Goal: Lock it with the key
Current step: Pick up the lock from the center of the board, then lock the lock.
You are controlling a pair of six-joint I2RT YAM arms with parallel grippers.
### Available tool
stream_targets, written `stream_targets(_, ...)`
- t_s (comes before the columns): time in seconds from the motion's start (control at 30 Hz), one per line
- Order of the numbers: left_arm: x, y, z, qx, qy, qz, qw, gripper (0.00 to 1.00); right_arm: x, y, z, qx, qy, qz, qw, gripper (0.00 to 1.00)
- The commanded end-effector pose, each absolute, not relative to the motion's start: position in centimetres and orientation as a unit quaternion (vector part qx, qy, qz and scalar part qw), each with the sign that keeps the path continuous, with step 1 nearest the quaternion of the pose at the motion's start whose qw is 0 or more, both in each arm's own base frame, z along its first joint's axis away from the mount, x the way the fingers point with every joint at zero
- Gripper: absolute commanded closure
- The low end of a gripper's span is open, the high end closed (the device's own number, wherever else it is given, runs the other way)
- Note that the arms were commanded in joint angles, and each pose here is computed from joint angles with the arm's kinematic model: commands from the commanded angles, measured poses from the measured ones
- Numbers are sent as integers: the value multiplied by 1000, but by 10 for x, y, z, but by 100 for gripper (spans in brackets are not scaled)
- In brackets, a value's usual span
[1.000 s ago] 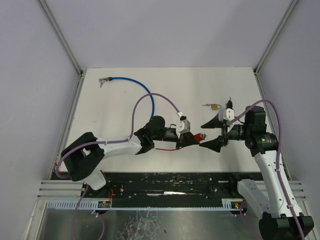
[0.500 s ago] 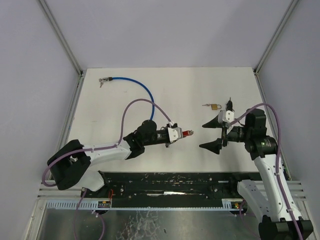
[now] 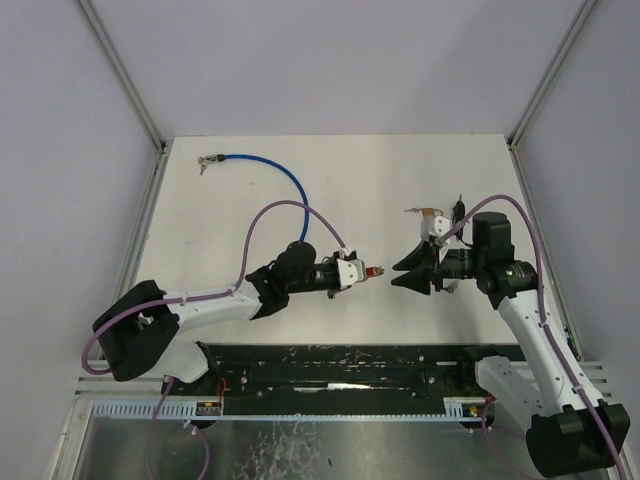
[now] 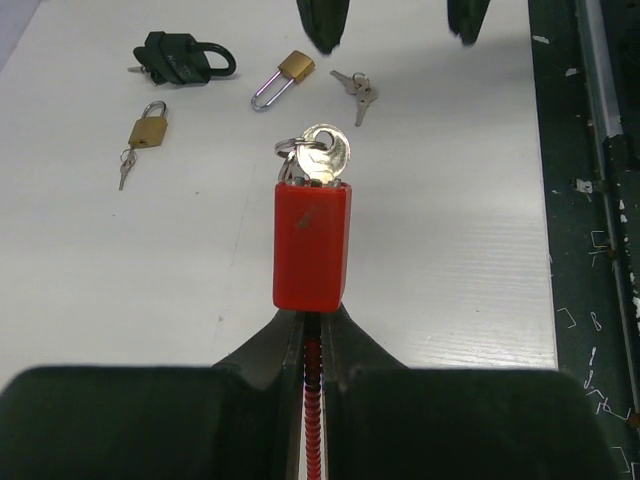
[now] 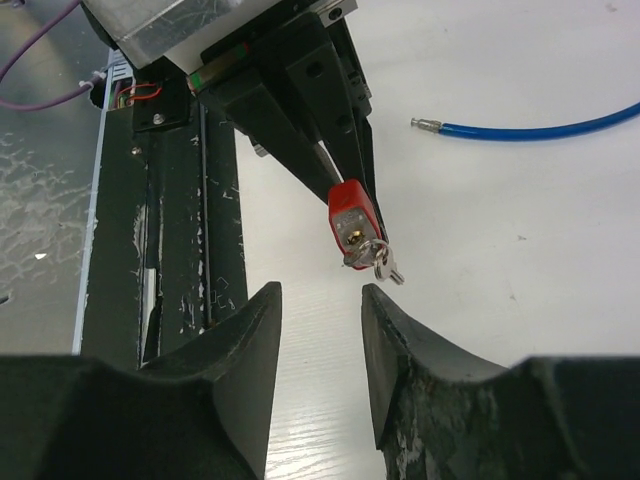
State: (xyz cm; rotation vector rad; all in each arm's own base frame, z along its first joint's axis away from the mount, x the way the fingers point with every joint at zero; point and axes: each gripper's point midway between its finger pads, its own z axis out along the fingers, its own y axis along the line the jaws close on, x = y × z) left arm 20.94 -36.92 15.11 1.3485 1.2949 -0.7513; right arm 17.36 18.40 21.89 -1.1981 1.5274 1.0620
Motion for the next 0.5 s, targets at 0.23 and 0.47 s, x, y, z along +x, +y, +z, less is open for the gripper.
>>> stream_targets(0.23,200,-386,176,579,503,-343,542,99,174,193,212,-517,587,422,459,61)
stream_targets(0.47,198,-391,175,581,503,-347,538,99,172,196,210,-521,584,423,457,68)
